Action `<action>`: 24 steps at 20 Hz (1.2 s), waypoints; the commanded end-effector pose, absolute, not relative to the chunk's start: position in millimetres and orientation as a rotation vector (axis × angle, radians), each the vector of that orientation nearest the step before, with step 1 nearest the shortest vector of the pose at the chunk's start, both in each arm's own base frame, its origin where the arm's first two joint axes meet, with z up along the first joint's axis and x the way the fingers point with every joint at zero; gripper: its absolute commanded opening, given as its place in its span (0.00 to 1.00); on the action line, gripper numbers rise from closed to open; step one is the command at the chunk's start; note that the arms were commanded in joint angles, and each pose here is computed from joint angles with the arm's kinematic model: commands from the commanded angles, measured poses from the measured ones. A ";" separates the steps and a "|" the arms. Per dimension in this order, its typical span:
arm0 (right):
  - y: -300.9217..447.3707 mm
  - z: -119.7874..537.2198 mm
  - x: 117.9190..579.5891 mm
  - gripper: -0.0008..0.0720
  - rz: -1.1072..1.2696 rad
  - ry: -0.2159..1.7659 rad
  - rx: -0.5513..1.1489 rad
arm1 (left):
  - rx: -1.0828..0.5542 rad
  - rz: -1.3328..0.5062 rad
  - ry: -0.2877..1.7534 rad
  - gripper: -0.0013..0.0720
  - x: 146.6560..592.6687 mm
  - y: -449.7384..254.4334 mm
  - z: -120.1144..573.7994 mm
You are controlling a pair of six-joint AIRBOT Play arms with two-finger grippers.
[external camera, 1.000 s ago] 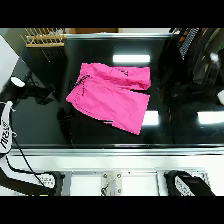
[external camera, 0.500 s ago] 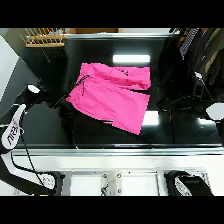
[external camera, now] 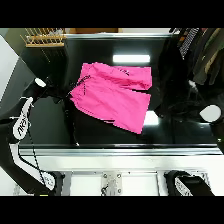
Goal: Fold the clothes and pants, and hang the long-sleeved shirts on hangers.
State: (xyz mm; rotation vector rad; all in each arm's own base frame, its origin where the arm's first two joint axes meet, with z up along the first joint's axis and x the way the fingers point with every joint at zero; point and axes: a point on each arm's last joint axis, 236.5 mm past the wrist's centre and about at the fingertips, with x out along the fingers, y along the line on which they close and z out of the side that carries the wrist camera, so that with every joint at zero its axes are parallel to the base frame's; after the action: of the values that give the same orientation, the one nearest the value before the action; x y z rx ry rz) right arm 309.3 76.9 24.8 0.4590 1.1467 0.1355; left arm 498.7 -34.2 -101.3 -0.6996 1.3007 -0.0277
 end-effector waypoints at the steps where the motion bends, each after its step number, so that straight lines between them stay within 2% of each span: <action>1: 77.3 -41.2 281.2 0.99 0.018 1.345 0.579 | -0.626 -0.102 1.313 0.04 486.4 -37.0 -80.7; 7: 118.8 -107.0 282.9 0.99 0.068 1.503 0.729 | -0.573 -0.132 1.329 0.04 427.1 -44.3 -71.1; 12: 136.5 -122.6 286.3 0.98 0.080 1.502 0.701 | -0.578 -0.115 1.344 0.04 392.2 -45.3 -75.6; 13: 136.7 -121.6 288.1 0.83 0.083 1.497 0.695 | -0.580 -0.114 1.348 0.04 386.9 -46.1 -76.0; 15: 129.4 -117.9 297.0 0.16 0.084 1.474 0.653 | -0.581 -0.115 1.358 0.04 376.5 -48.0 -75.6; 16: 121.8 -113.9 306.1 0.04 0.082 1.450 0.616 | -0.576 -0.124 1.367 0.04 369.7 -49.7 -74.6; 17: 112.4 -107.3 319.0 0.02 0.080 1.417 0.571 | -0.567 -0.138 1.377 0.04 362.4 -52.2 -73.8; 21: 79.9 -65.9 375.2 0.04 0.055 1.263 0.479 | -0.577 -0.137 1.412 0.04 326.5 -59.1 -78.6; 22: 74.7 -52.9 386.9 0.29 0.053 1.230 0.488 | -0.576 -0.138 1.424 0.04 316.8 -61.7 -81.2; 23: 69.6 -40.7 393.4 0.70 0.053 1.216 0.493 | -0.574 -0.142 1.434 0.04 307.3 -64.9 -83.4; 24: 63.6 -28.8 395.6 0.95 0.051 1.209 0.501 | -0.568 -0.145 1.436 0.04 300.3 -67.8 -84.6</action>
State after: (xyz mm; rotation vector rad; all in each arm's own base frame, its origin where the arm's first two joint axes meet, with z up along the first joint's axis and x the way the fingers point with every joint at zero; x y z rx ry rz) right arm 377.1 82.2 -58.7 0.5196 1.2602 0.0640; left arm 324.2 -60.7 -80.0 -0.5732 1.4130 -0.1364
